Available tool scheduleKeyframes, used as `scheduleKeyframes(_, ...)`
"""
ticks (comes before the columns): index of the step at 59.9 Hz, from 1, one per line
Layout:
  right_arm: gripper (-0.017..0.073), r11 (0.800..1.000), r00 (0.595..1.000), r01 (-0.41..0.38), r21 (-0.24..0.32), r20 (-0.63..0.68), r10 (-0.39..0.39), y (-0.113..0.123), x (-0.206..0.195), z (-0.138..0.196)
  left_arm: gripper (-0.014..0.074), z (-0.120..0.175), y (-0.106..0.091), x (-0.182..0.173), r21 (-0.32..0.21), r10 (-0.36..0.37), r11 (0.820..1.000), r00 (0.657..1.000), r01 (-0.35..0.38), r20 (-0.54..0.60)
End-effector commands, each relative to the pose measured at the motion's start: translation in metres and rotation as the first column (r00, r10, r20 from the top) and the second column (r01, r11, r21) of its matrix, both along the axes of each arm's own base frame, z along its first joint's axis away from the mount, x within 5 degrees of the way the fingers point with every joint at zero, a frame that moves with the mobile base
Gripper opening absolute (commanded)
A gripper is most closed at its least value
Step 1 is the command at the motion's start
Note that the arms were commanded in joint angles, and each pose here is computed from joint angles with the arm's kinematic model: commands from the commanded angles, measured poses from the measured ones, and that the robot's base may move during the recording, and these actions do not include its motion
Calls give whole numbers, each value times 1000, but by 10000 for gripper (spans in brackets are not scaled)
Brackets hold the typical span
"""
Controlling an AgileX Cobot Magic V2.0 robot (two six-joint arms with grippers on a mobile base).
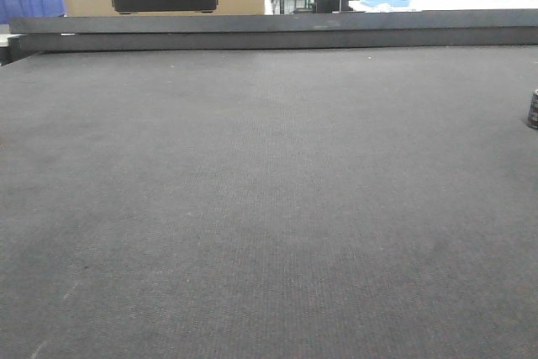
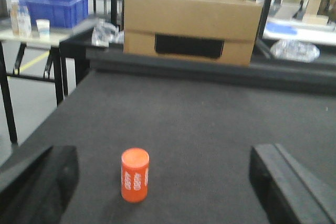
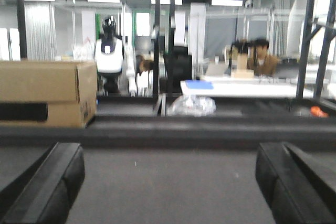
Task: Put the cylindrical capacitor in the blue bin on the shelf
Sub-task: 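Grasp the dark red capacitor with the right gripper and lift it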
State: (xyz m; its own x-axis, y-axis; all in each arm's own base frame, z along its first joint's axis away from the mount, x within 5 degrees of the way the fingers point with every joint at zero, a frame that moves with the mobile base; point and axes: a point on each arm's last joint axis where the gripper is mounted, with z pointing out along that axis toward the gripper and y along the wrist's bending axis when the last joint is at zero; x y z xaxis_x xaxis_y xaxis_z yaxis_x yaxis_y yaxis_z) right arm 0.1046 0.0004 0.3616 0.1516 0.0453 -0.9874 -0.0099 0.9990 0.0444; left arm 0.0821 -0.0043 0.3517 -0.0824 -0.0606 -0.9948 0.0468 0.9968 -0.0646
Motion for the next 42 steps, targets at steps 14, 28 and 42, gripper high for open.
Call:
scheduleKeyframes(14,570,1000,962,27,-10,-273,-29,-3,82,-69,608,-2,-5,10,5,-52,999,998,52,-40)
scheduleKeyframes(28,570,993,937,58,-105,-336,-90,-9,131,-125,608,-2,-5,10,6,-52,999,998,52,-44)
scheduleKeyframes(42,570,981,950,153,-121,-257,-179,-26,168,-163,608,-3,-5,10,6,-52,999,997,52,-52)
